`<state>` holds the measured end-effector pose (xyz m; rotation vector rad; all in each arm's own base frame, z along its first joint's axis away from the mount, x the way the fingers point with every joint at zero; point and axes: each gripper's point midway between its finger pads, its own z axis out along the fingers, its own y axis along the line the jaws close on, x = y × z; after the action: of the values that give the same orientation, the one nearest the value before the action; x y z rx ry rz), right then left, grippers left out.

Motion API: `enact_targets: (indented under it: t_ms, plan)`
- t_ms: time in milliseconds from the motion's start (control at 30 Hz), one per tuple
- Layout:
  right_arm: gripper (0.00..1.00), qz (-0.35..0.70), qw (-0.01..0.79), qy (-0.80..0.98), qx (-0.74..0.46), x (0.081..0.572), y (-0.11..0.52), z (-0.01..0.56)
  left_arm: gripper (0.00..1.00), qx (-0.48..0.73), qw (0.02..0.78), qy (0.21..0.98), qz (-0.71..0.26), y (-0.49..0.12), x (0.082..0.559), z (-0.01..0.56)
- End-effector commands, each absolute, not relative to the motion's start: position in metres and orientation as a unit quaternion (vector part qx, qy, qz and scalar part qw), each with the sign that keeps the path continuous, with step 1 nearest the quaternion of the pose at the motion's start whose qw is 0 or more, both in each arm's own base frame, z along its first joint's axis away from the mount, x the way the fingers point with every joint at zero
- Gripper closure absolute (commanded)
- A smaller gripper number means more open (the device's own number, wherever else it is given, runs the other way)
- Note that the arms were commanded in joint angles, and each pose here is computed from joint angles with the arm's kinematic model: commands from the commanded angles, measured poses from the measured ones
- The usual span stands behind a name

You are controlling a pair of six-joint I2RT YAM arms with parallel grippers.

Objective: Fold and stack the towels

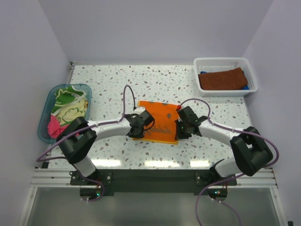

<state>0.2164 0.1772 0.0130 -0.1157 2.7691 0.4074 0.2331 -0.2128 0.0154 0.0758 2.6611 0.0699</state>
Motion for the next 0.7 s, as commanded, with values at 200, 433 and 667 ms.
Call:
enact_targets:
  t_ms: [200, 433, 667]
  plan:
    - [0.95, 0.094, 0.106, 0.988, -0.064, 0.189, 0.155, -0.009, 0.71, -0.027, 0.160, 0.987, -0.008, -0.188, 0.170, -0.014]
    - [0.94, 0.119, 0.092, 0.985, -0.083, 0.179, 0.159, -0.002, 0.61, -0.036, 0.167, 0.984, -0.044, -0.191, 0.150, 0.004]
    - [0.79, 0.164, 0.170, 0.966, -0.103, 0.221, 0.187, 0.068, 0.50, -0.007, 0.254, 0.964, -0.073, -0.218, 0.199, 0.074]
